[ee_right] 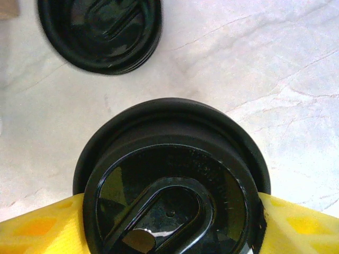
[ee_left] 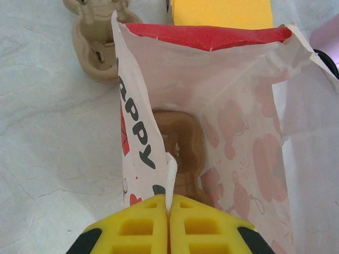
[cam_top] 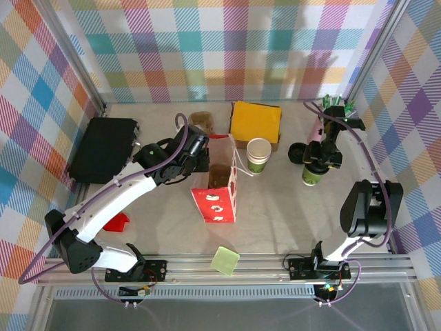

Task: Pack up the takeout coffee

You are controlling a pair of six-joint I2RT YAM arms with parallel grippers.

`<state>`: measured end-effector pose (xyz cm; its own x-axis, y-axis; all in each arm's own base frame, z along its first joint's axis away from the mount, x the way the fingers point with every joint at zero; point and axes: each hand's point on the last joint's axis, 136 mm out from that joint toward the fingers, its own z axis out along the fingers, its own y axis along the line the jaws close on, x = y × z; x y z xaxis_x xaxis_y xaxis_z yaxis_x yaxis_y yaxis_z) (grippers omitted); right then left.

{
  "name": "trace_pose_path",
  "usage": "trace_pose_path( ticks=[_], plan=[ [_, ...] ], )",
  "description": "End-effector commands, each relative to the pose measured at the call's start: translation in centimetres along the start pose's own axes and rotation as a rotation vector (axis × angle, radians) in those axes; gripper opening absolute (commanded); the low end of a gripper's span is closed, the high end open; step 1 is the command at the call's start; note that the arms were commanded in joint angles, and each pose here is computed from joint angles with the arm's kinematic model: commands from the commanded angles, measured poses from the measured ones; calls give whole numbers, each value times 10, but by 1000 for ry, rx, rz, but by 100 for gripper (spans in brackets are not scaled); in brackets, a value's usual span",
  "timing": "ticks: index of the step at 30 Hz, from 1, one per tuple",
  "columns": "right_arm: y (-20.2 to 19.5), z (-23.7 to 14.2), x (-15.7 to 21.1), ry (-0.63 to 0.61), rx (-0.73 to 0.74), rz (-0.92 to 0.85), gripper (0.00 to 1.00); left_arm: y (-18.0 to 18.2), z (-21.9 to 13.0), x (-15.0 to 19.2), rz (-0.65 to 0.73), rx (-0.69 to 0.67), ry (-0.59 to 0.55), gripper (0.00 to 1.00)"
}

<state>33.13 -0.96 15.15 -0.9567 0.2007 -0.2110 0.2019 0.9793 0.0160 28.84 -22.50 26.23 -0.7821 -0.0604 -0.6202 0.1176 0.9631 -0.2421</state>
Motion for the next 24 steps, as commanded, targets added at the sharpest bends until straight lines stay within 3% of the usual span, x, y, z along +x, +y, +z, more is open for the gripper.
trace_pose_path(
  ticks=[1, 17, 24],
  plan=[
    [10, -31, 15, -1, 1, -13, 67, 4, -8, 4, -1, 8, 16, 7],
    [79, -151, 36, -190, -59, -206, 63, 8, -6, 11, -14, 10, 25, 7],
    [126, -190, 37, -279, -158, -310, 62, -12, -17, 7, -45, 114, 31, 18]
  ],
)
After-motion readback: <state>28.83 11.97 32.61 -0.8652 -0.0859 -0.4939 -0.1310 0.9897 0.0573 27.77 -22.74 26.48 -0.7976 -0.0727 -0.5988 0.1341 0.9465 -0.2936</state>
